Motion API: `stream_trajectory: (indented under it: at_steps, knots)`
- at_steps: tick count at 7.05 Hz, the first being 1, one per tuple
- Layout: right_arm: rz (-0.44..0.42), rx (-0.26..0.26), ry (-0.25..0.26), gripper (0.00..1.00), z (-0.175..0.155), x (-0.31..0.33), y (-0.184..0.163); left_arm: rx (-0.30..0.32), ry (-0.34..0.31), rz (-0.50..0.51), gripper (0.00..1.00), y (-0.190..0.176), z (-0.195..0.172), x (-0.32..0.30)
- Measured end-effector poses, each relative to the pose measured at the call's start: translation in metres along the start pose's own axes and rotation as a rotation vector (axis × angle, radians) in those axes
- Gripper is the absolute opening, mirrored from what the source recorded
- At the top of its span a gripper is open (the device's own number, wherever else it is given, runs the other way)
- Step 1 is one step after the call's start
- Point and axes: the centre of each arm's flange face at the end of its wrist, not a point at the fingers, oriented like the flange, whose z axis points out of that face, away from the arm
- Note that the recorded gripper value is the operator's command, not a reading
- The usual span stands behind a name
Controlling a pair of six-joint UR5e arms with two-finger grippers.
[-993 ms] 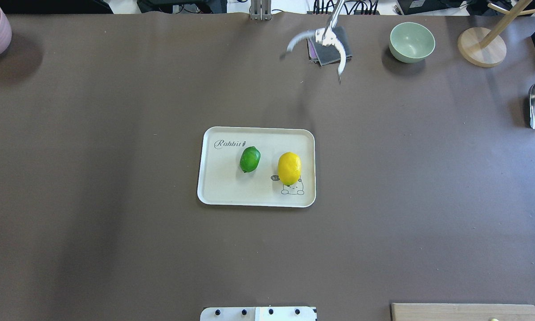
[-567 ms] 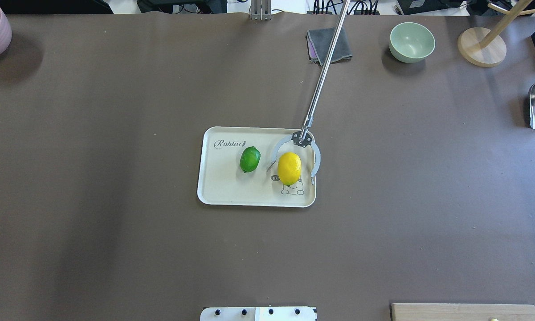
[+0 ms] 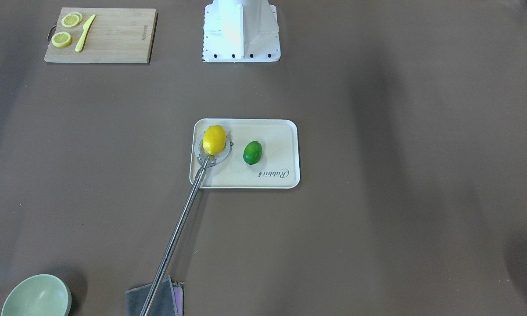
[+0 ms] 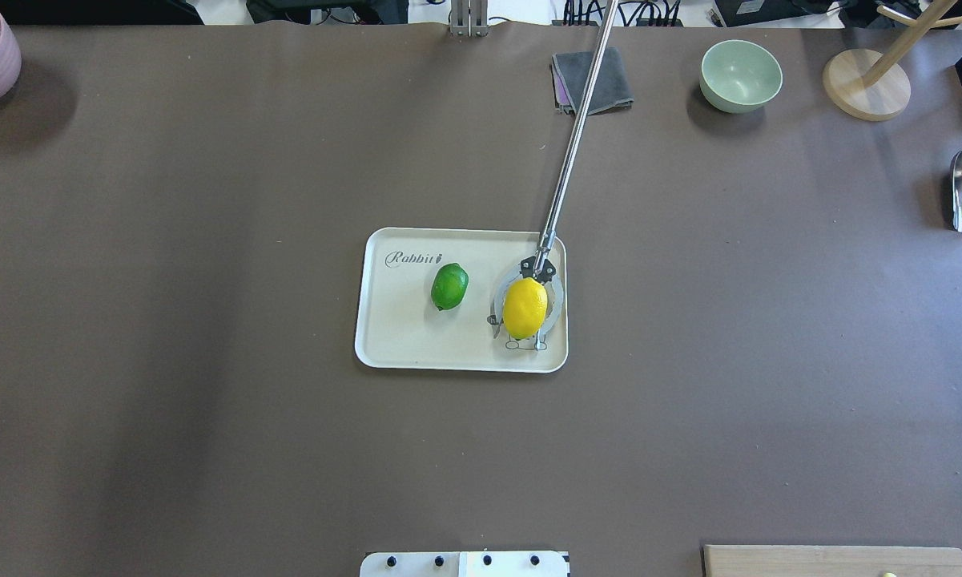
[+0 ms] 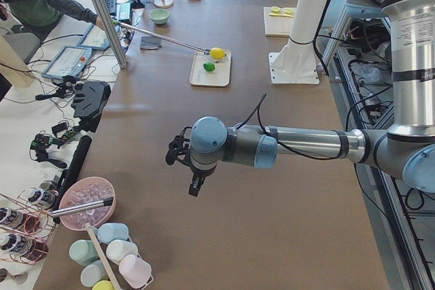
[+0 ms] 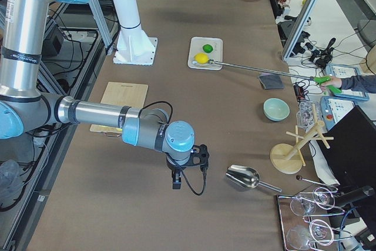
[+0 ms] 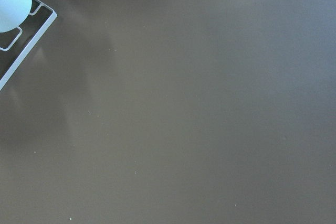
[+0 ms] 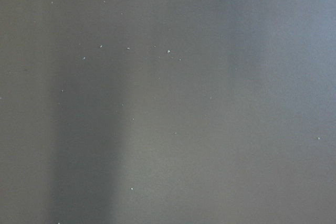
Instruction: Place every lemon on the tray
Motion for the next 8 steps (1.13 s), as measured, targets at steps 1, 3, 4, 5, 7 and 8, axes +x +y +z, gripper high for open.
stream_trajectory:
  at_steps: [1,3,4,5,7,8]
  knots:
    - [-0.004,0.006,-0.009,1.00,0.0006,-0.0008,0.0010,0.000,0.000,0.000,0.99,0.0000,0.0002,0.0000]
    - [-0.006,0.011,-0.025,1.00,0.0011,-0.0021,0.0016,-0.001,0.000,-0.001,0.99,0.0002,0.0007,-0.0004]
    - [-0.006,0.012,-0.027,1.00,0.0012,-0.0022,0.0018,-0.002,0.000,-0.001,0.99,0.0003,0.0008,-0.0006]
    - [-0.006,0.012,-0.028,1.00,0.0012,-0.0023,0.0018,-0.002,0.000,-0.001,0.99,0.0004,0.0008,-0.0007]
    - [-0.006,0.012,-0.028,1.00,0.0013,-0.0023,0.0018,-0.002,-0.001,-0.001,0.99,0.0003,0.0008,-0.0006]
    - [-0.006,0.012,-0.028,1.00,0.0013,-0.0022,0.0019,-0.001,-0.001,-0.001,0.99,0.0002,0.0007,-0.0006]
